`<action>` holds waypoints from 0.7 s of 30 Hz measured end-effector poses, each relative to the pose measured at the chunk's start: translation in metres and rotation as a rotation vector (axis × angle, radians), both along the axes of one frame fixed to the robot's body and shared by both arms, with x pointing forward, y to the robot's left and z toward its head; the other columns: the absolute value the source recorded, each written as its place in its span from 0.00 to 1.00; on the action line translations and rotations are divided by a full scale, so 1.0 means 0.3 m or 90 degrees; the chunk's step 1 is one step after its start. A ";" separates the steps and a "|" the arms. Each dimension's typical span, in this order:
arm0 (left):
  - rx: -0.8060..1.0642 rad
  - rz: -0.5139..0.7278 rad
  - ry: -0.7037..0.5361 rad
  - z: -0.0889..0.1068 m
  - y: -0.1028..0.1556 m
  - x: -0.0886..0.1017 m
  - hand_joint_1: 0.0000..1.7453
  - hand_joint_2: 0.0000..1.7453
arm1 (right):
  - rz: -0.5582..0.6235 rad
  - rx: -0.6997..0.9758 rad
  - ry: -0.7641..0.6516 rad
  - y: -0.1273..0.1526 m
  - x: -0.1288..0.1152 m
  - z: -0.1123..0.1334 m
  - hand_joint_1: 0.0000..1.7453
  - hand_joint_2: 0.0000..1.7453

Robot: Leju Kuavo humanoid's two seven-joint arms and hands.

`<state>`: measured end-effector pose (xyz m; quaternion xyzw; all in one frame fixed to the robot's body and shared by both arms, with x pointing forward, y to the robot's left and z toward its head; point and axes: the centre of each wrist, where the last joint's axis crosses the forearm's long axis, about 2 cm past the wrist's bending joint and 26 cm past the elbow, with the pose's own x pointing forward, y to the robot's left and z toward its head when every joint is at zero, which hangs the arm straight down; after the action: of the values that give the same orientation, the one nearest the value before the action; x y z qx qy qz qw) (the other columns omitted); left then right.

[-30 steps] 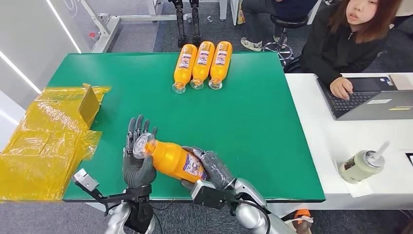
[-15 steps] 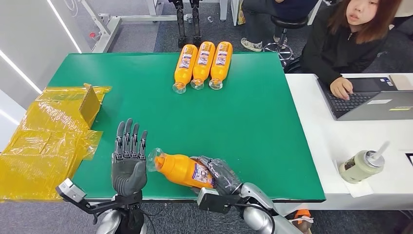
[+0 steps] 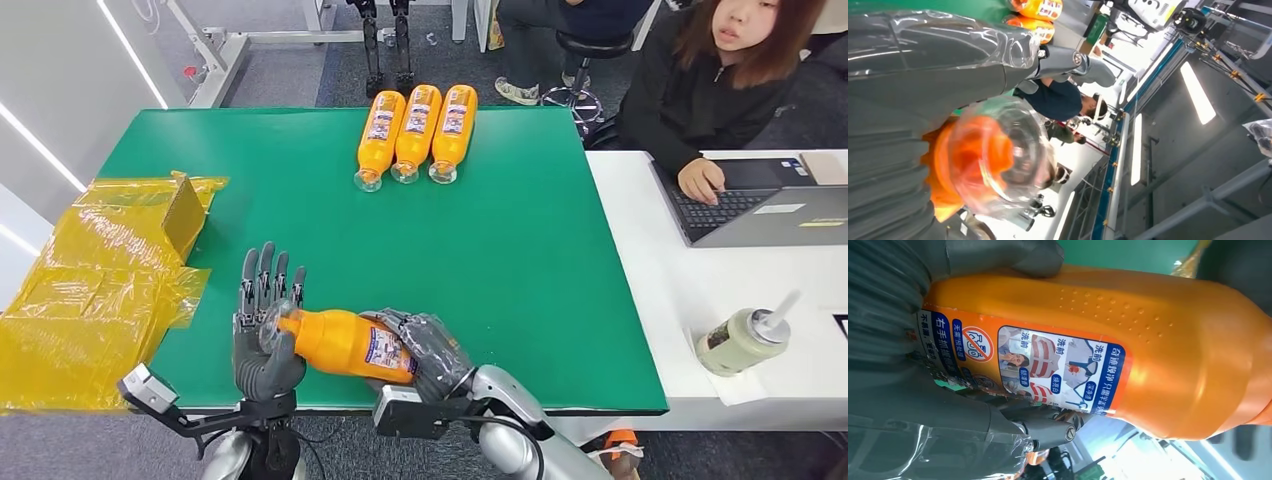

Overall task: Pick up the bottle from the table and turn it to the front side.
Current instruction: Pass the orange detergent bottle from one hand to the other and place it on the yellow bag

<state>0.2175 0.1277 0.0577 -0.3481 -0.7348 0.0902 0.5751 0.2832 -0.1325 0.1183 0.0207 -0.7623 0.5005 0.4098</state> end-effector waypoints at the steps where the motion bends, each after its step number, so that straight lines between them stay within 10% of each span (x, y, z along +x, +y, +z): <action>1: -0.002 -0.001 0.001 0.000 -0.004 0.002 0.00 1.00 | 0.002 0.003 -0.002 0.008 0.001 0.006 0.99 1.00; 10: -0.013 -0.006 0.008 -0.010 -0.020 0.013 0.00 1.00 | 0.011 0.020 -0.007 0.046 0.004 0.032 0.99 1.00; 11: -0.013 -0.006 0.008 -0.010 -0.020 0.014 0.06 1.00 | 0.011 0.020 -0.006 0.046 0.004 0.031 0.99 1.00; 15: -0.011 -0.006 0.009 -0.012 -0.020 0.016 1.00 1.00 | 0.013 0.025 0.001 0.049 0.004 0.029 0.99 1.00; 21: -0.001 -0.002 0.007 -0.007 -0.019 0.017 1.00 1.00 | 0.014 0.025 0.005 0.056 -0.001 0.026 0.98 1.00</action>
<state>0.2227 0.1221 0.0555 -0.3488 -0.7312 0.0916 0.5790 0.2829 -0.1156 0.1261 0.0393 -0.7703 0.4899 0.4064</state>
